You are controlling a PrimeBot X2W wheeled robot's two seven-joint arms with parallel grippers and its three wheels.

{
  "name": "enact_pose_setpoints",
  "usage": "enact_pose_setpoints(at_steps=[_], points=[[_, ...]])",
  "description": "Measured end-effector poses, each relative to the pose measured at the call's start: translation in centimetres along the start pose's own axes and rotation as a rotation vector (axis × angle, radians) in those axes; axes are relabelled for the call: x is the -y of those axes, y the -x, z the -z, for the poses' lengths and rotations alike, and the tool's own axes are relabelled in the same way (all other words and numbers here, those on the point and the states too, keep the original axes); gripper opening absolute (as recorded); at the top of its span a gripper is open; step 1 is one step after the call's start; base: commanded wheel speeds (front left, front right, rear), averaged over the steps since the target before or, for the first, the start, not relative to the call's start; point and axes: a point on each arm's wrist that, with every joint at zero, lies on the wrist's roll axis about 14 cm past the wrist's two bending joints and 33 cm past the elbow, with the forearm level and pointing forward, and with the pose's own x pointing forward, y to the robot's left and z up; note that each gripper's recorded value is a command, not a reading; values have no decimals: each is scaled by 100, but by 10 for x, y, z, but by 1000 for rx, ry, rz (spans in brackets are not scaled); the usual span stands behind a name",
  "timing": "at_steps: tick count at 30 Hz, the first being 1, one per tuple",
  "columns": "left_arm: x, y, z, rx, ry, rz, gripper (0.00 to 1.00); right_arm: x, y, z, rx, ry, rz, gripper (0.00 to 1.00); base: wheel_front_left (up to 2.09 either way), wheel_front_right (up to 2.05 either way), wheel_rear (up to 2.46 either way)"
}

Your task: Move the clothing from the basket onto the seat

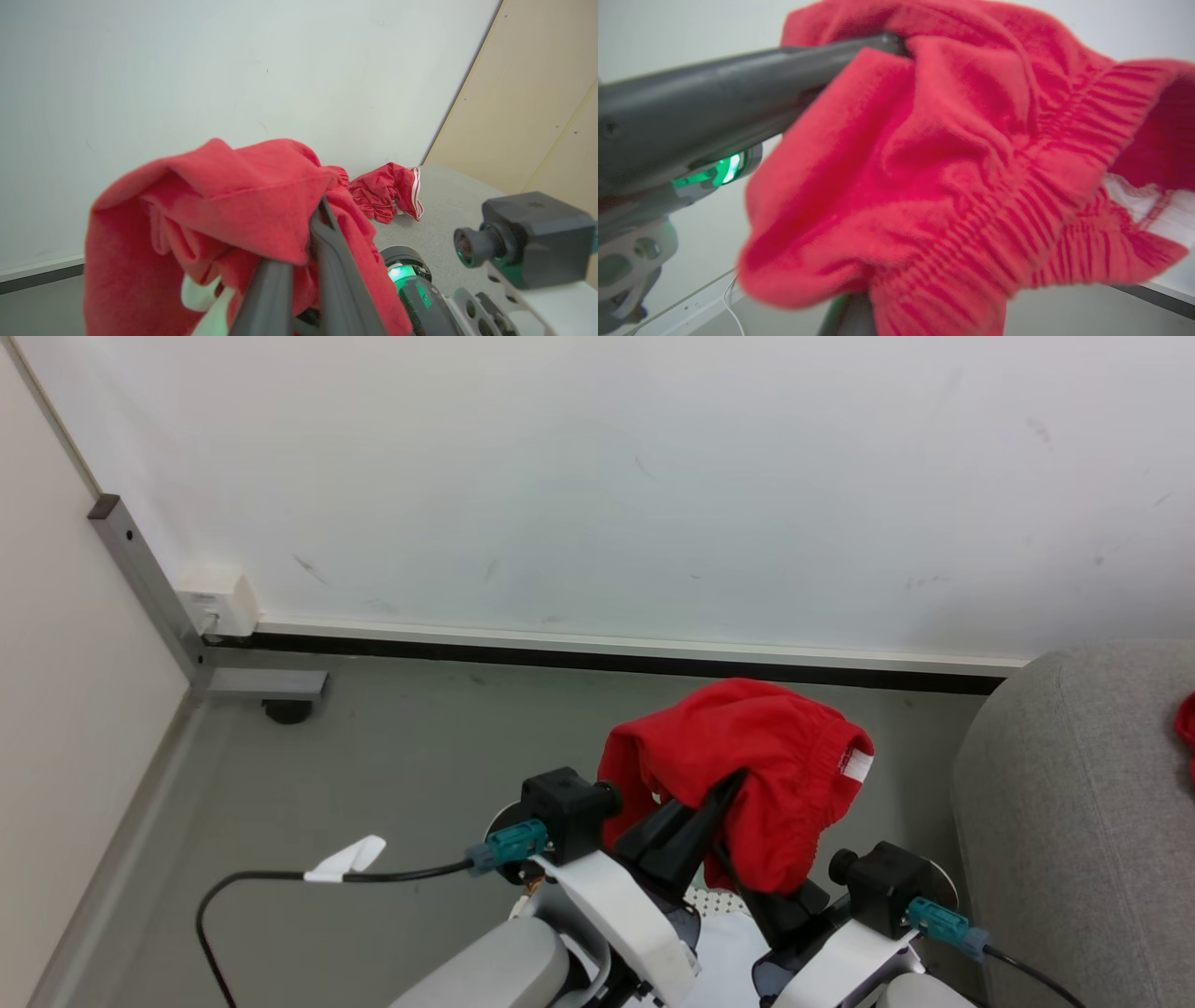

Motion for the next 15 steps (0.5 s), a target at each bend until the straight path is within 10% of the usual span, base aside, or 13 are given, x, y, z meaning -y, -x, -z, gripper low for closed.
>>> enact_pose_setpoints(at_steps=[10,13,15], points=[[-2,-2,3,-6,4,-5,13,9,2,-6,21,-2,28,0,0,0,0],[-1,-4,4,-7,6,-1,41,14,4,-10,31,-1,44,0,0,0,0],[0,-5,5,-7,7,2,100,19,6,-12,37,3,59,0,0,0,0]])
